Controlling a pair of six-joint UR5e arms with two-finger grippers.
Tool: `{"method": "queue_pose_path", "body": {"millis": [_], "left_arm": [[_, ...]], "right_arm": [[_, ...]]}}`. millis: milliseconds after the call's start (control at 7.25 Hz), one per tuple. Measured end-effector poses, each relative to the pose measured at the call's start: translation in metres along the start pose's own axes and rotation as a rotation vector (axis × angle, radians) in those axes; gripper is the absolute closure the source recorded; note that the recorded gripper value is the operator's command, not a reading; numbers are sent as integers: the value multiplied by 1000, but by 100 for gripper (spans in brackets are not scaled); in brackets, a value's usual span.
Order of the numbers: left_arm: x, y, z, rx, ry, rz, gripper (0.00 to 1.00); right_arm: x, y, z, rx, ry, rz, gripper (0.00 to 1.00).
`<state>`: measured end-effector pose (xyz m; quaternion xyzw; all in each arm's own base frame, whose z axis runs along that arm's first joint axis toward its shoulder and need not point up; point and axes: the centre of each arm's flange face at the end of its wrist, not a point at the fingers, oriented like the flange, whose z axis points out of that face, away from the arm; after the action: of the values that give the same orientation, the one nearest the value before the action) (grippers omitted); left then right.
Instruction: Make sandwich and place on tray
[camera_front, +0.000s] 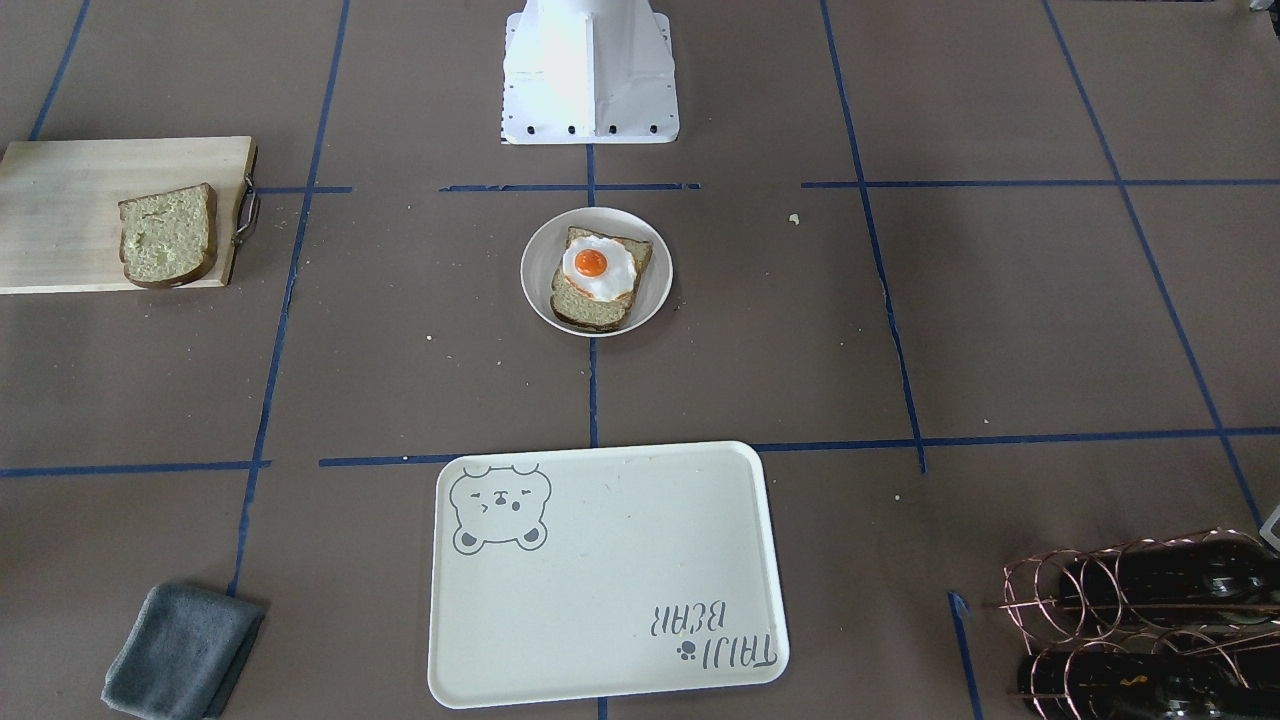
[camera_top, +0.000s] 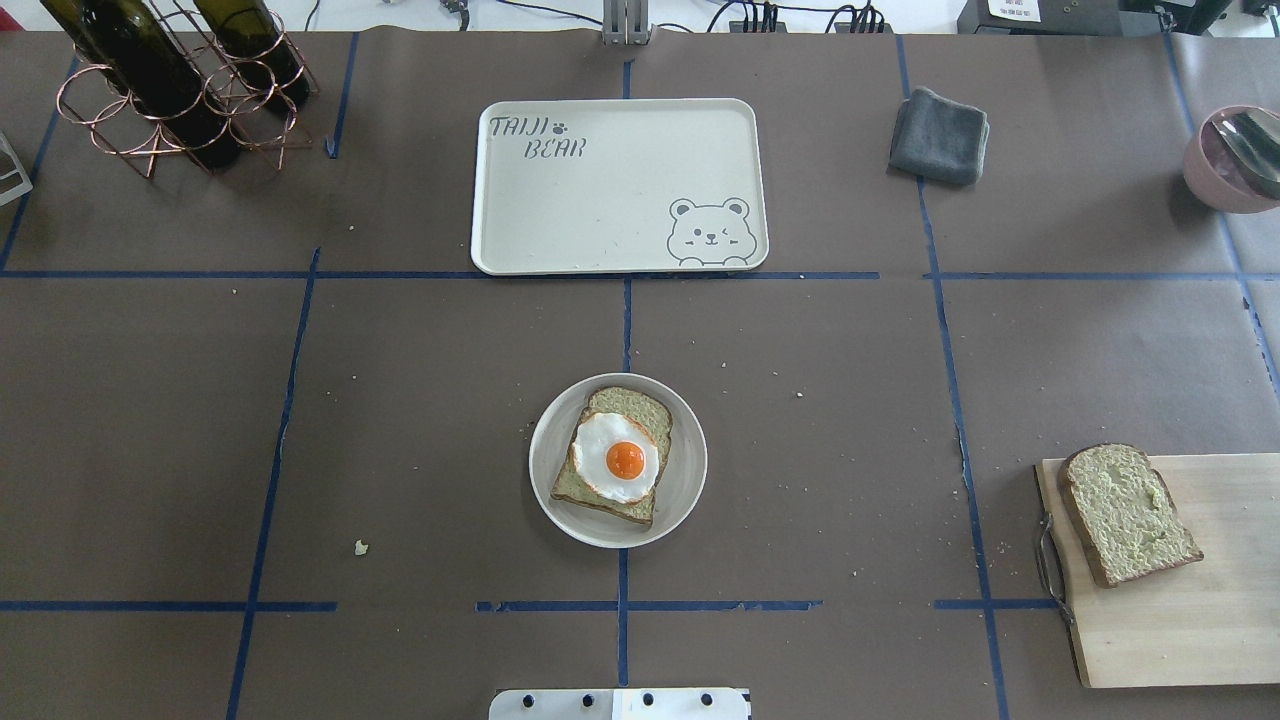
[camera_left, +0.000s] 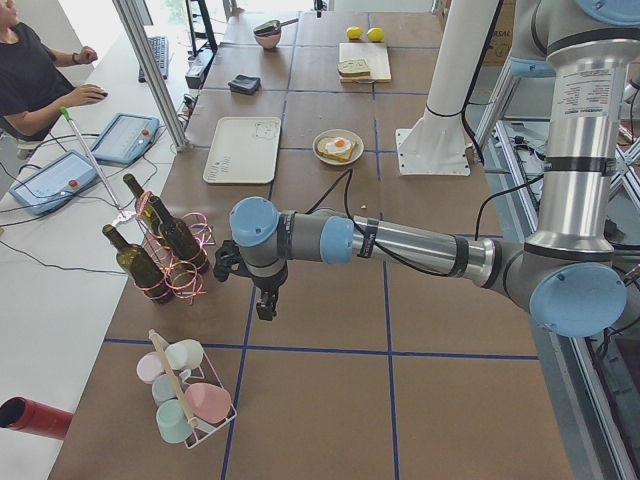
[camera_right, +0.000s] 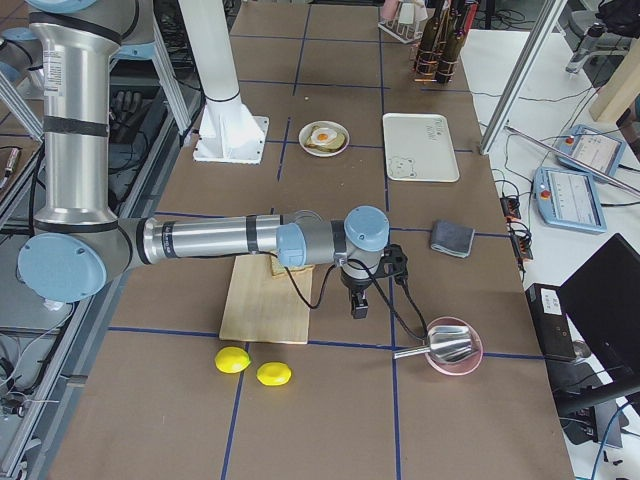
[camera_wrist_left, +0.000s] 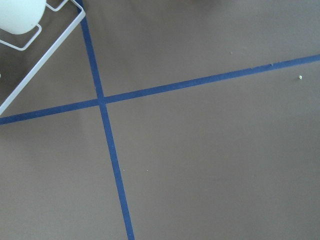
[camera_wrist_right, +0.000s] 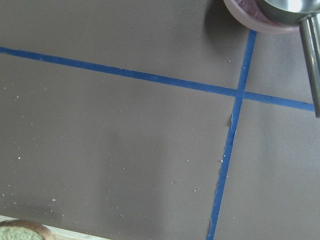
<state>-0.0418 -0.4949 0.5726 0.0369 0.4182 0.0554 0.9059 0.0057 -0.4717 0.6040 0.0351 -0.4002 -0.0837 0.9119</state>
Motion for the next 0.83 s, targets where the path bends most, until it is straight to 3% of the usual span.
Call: {"method": "queue_pose_path", "body": {"millis": [828], "left_arm": [[20, -5, 0, 19, -63, 75, 0]], "right_arm": [[-9, 1, 9, 5, -9, -39, 0]]}}
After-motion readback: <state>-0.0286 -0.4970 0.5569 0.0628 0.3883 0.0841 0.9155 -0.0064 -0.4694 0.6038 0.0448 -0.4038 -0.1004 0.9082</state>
